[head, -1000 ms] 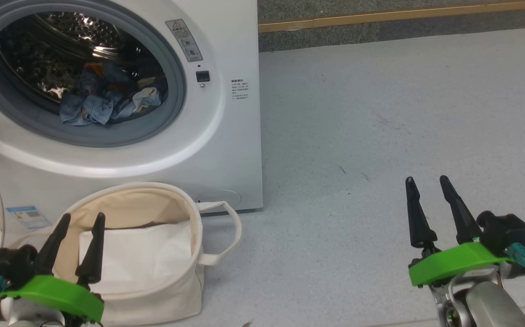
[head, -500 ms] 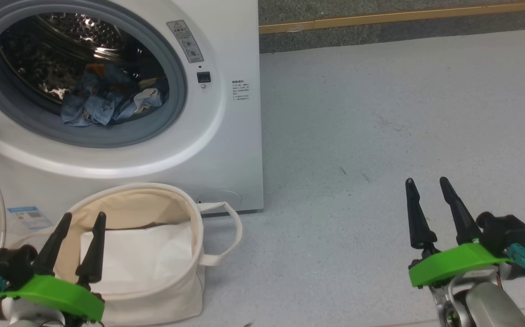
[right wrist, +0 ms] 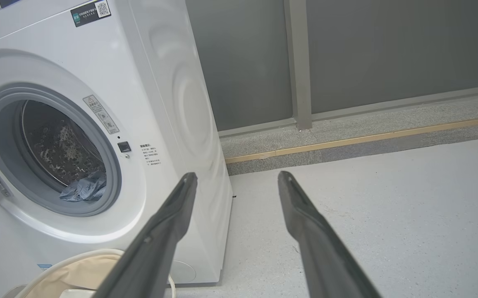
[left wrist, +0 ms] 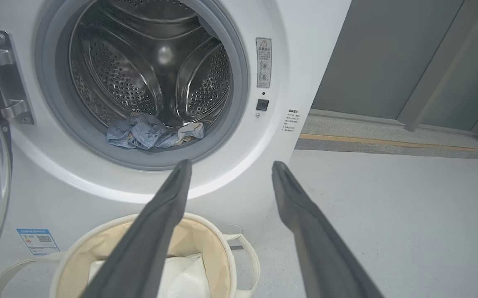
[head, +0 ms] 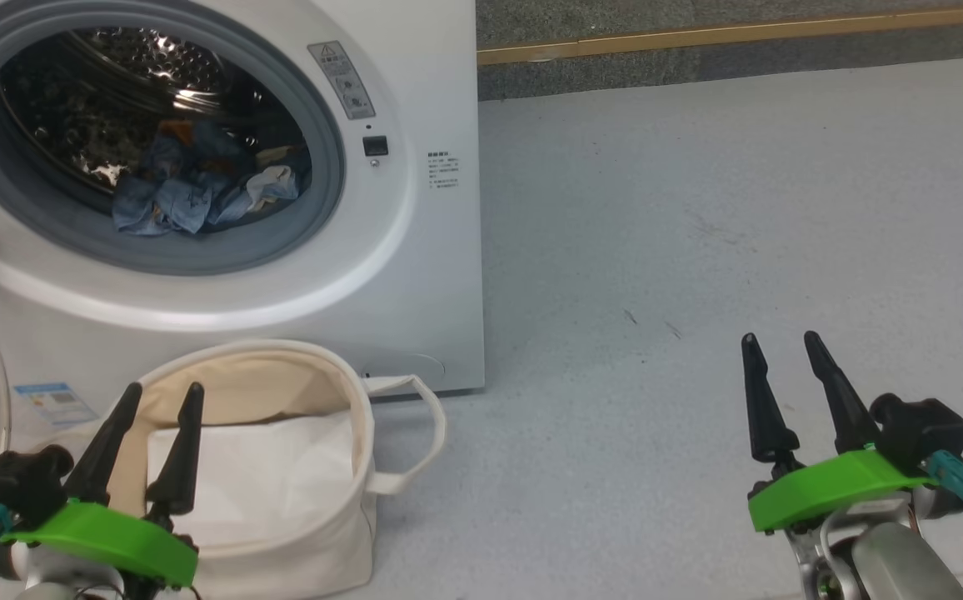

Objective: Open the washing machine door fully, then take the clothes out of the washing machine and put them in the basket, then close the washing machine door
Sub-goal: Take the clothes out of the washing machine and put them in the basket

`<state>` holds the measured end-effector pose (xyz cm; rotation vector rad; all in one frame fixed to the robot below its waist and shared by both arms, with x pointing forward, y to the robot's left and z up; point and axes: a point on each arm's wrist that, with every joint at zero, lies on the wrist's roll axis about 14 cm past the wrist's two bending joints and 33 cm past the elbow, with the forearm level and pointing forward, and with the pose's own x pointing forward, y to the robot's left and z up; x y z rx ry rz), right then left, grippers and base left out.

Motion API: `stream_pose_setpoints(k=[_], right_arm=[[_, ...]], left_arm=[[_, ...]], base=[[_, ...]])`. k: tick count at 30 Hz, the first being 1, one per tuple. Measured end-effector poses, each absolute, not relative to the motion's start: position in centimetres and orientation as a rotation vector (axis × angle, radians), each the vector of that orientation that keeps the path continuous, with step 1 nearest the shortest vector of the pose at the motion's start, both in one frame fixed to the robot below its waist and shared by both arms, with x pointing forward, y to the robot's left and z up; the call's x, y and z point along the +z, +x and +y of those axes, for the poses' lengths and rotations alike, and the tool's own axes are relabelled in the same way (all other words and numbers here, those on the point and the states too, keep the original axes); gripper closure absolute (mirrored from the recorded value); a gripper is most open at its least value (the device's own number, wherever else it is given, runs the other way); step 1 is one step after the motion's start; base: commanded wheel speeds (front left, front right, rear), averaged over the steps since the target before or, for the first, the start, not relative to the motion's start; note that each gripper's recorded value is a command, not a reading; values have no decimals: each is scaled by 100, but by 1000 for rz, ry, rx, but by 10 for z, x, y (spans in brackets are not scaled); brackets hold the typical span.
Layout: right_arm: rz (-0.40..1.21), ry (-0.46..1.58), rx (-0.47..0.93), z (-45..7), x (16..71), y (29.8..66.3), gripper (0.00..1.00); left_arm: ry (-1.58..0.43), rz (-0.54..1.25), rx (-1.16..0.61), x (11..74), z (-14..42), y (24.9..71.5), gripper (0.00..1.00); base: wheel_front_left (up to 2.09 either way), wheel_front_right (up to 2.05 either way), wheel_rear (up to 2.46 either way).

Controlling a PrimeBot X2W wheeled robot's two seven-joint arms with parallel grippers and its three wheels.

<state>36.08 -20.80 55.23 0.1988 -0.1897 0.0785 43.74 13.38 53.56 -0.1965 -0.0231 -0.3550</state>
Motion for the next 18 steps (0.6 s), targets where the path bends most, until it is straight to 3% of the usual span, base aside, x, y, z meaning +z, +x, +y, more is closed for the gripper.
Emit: stream_pose_setpoints(k=[18], right_arm=[[-161, 207, 92, -202, 543, 366, 0]], left_arm=[[-202, -54, -371, 542, 120, 444, 0]], base=[[181, -188, 6]])
